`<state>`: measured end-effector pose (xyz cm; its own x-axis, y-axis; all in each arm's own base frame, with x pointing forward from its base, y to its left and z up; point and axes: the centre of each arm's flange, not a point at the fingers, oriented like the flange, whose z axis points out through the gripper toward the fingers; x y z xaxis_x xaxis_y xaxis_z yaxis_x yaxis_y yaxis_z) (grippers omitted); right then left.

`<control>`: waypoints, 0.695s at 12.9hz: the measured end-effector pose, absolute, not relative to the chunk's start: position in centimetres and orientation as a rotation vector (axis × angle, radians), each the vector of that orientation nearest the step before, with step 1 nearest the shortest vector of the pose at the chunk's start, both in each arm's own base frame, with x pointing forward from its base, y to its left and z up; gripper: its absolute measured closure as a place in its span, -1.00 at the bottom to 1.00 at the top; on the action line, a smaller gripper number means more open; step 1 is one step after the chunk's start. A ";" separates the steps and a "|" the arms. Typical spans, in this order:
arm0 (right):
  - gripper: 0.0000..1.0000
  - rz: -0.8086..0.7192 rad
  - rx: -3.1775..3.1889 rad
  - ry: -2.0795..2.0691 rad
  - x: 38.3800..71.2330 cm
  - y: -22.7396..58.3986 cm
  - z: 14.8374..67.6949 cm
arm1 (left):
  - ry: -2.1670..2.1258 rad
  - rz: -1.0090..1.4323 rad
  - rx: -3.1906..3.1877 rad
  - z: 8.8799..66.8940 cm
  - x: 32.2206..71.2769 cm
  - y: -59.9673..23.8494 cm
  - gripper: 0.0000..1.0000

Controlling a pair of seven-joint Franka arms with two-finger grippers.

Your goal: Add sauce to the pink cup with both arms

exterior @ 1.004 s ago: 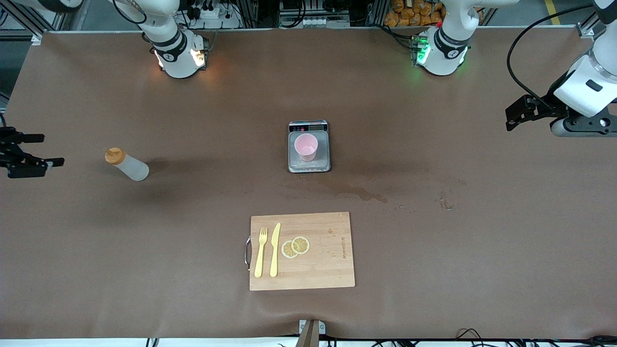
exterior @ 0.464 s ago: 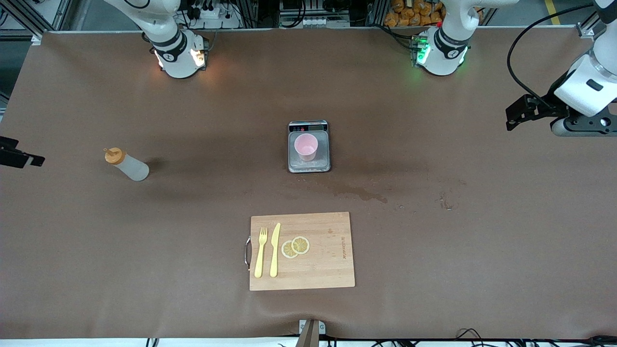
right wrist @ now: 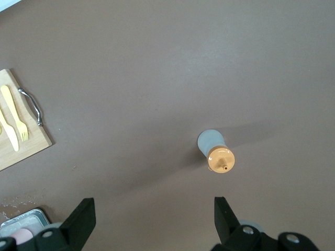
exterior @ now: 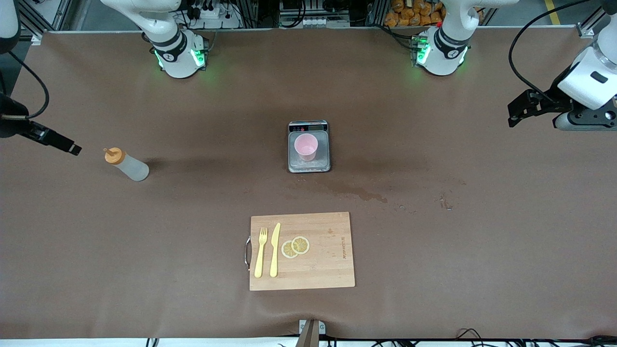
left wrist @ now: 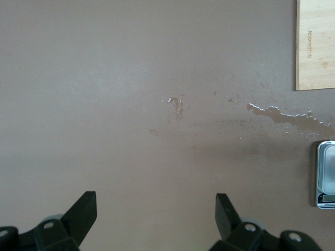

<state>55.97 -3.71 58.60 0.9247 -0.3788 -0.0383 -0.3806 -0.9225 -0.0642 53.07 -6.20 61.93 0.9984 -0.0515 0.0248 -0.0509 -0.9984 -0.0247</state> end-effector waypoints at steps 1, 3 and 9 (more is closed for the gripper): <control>-1.00 0.009 -3.028 0.572 56.0 -3.0 59.1 | 0.080 -0.038 -3.116 61.9 53.1 -6.2 -1.00; -1.00 -0.058 -3.089 0.524 56.3 -1.8 60.3 | 0.080 -0.034 -3.116 61.8 53.0 -6.2 -1.00; -1.00 -0.114 -3.114 0.503 56.4 -1.3 61.7 | 0.088 -0.038 -3.116 61.9 53.0 -6.2 -1.00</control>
<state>56.45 -1.31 61.69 0.9465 -0.3141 0.0736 -0.3151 -0.9491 0.0027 53.03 -6.22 61.88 0.9981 -0.0565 0.0236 -0.0559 -0.9981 -0.0249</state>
